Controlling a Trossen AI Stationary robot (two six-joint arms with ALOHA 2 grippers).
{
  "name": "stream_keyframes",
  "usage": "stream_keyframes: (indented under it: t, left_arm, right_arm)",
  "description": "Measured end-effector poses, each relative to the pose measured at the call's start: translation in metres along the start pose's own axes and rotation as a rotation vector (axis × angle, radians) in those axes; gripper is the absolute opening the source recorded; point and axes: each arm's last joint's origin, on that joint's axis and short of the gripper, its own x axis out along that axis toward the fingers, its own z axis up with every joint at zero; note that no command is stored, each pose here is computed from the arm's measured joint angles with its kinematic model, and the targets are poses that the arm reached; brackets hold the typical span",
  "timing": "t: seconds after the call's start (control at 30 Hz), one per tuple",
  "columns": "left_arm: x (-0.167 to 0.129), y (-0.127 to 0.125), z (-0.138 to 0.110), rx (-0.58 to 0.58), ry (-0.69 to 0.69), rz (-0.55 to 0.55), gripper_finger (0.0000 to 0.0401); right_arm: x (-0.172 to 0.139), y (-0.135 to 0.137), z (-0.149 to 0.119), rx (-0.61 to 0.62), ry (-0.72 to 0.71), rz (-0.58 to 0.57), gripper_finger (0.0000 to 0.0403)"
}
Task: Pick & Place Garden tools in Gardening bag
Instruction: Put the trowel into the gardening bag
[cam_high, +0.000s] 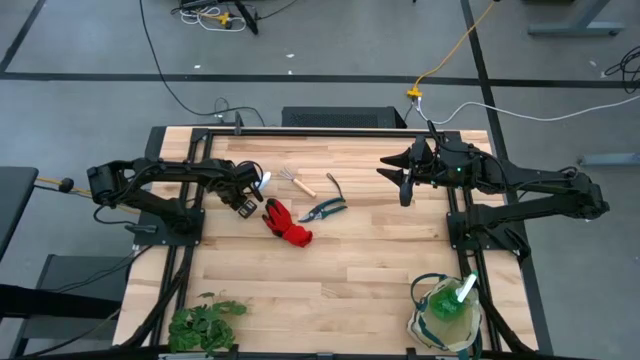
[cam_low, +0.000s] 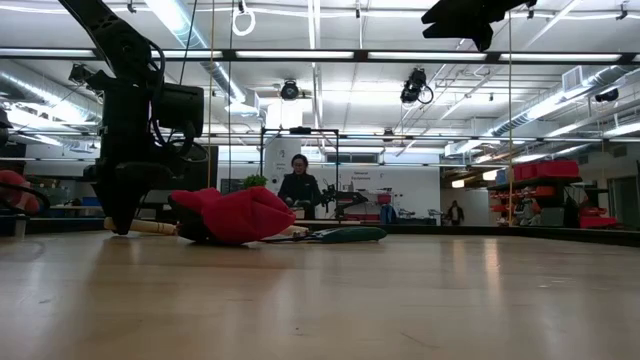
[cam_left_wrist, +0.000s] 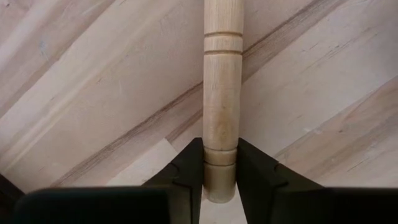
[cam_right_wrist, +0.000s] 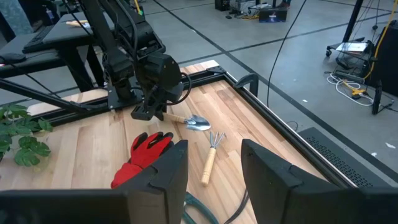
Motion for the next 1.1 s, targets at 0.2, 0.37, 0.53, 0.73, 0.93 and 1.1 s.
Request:
stream_keyframes:
  t: [0.2,0.37,0.53,0.73,0.93,1.1]
  left_arm:
    - [0.000,0.000,0.000,0.000,0.001,-0.003,0.0075]
    - [0.000,-0.001,0.000,0.008,0.011,-0.027,0.0075]
    - [-0.007,-0.003,0.005,0.009,0.013,-0.047,0.0078]
    - [-0.026,-0.008,0.021,0.004,-0.051,-0.072,0.0076]
    - [-0.051,-0.014,0.041,-0.003,-0.138,-0.103,0.0077]
    - [-0.078,-0.018,0.058,0.011,-0.235,-0.132,0.0076]
  right_arm:
    - [0.000,0.000,0.000,0.000,0.000,0.000,0.0149]
    - [0.000,0.000,0.000,0.000,0.000,0.000,0.0149]
    - [0.000,0.000,0.000,-0.003,0.000,0.000,0.0149]
    - [0.000,0.000,0.000,-0.003,0.000,0.000,0.0149]
    - [0.000,0.000,0.000,-0.016,0.000,0.000,0.0149]
    - [0.000,0.000,0.000,-0.026,0.000,0.000,0.0149]
